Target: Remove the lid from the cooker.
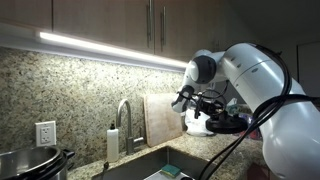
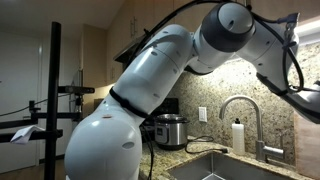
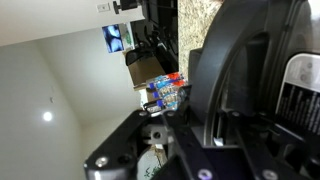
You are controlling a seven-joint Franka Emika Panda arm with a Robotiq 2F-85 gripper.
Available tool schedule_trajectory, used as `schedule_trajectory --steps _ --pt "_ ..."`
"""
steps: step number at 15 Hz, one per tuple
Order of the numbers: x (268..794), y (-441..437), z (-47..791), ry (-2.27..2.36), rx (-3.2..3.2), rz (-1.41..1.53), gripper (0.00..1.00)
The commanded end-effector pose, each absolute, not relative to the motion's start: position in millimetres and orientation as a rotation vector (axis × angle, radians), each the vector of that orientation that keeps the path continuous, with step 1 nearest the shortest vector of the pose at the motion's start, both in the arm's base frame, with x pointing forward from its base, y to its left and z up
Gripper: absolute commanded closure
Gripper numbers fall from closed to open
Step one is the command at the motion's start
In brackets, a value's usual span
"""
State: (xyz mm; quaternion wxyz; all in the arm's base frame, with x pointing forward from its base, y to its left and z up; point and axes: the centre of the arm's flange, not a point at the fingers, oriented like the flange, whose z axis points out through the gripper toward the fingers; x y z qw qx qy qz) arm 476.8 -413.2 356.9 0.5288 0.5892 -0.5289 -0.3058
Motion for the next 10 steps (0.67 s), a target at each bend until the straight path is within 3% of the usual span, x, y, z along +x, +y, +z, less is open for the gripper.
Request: schedule_trajectory --steps 1,4,5,10 --pt "479.7 -414.2 355.2 -1.269 1.403 -0.733 0.9" --pt "484.8 -415.5 351.6 -1.271 1.396 -0.732 0.9" --pt "485.1 -415.7 351.4 -1.271 1.395 -0.732 0.98" --pt "487.3 -419.1 323.4 -1.169 1.536 -0.582 0.98"
